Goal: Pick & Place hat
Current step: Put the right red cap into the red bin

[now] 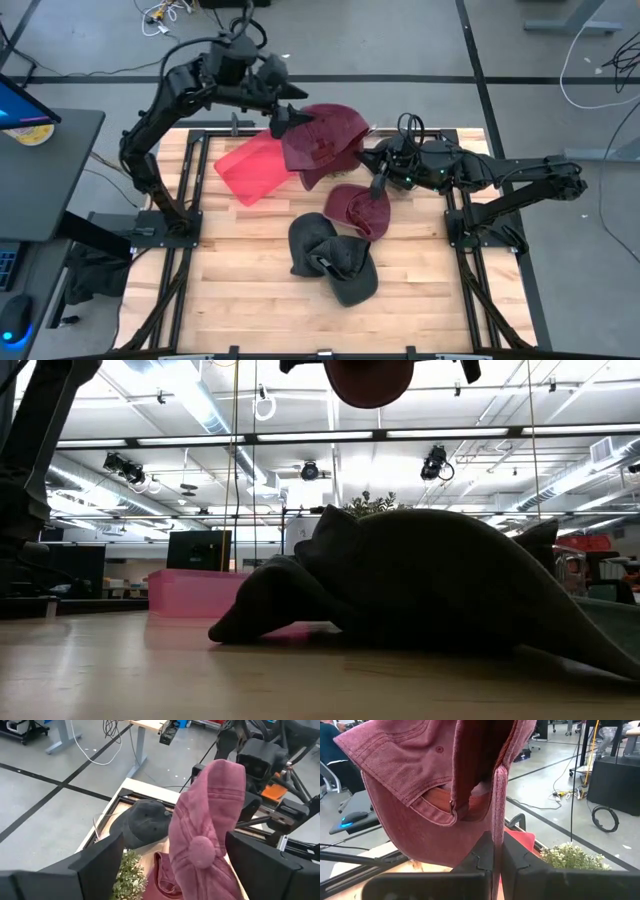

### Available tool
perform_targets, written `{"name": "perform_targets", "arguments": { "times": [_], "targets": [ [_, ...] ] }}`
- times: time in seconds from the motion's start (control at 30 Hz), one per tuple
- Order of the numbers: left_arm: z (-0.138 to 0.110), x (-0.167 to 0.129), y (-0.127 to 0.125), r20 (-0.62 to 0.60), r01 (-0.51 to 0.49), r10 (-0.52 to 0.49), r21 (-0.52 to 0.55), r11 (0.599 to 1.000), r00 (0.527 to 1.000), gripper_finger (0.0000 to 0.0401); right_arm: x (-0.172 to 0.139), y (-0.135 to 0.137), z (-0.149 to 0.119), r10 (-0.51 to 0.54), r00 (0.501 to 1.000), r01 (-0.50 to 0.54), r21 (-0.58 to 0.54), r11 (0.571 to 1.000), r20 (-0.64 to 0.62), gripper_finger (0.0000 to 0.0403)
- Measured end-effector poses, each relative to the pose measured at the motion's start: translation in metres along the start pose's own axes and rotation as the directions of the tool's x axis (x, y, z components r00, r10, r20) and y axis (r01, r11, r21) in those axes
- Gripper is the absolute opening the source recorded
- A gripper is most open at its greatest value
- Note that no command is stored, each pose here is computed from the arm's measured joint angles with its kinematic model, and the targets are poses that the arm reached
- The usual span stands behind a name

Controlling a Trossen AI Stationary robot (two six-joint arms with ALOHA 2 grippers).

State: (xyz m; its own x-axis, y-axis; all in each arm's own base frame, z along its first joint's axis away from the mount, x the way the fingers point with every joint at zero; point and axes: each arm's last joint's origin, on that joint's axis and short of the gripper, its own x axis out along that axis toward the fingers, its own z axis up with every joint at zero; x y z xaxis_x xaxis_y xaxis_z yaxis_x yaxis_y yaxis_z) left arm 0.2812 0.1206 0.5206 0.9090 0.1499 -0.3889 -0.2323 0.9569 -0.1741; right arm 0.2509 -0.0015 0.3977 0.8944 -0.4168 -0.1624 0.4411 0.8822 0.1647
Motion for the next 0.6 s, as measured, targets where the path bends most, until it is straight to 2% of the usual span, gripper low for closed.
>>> {"name": "perform_targets", "arguments": {
  "times": [0.1,0.2,0.3,0.43,0.47,0.6],
  "targets": [
    [-0.0003,0.0016,0.0009,-0.003,-0.013,0.013,0.0,1.0,1.0,0.0331,0.0,0.0,-0.0001,0.0,1.0,0.0,0.0,1.0,-0.001,0.0007],
    [-0.0003,0.0017,0.0007,-0.003,-0.007,0.007,0.01,1.0,1.0,0.0279,0.0,0.0,-0.0001,-0.001,1.0,0.001,0.0,1.0,-0.001,0.0007],
    [-0.0007,0.0021,-0.0017,-0.008,0.015,-0.015,0.043,0.999,1.0,0.0196,0.0,-0.0001,-0.0001,-0.002,1.0,0.002,0.0,1.0,0.0,0.0007],
    [-0.0011,0.0026,-0.0044,-0.012,0.047,-0.046,0.1,0.994,0.999,0.0056,0.0,-0.0001,0.0,-0.002,1.0,0.002,0.0,1.0,0.0,0.0007],
    [-0.0013,0.0027,-0.0051,-0.014,0.054,-0.053,0.109,0.993,0.998,0.0032,0.0,-0.0001,0.0,-0.002,1.0,0.002,0.002,1.0,0.0,0.0007],
    [-0.0016,0.0032,-0.0082,-0.016,0.064,-0.062,0.159,0.985,0.998,0.003,0.0,0.0011,-0.0003,0.038,0.999,-0.038,0.001,0.999,-0.011,0.0022]
  ]
}}
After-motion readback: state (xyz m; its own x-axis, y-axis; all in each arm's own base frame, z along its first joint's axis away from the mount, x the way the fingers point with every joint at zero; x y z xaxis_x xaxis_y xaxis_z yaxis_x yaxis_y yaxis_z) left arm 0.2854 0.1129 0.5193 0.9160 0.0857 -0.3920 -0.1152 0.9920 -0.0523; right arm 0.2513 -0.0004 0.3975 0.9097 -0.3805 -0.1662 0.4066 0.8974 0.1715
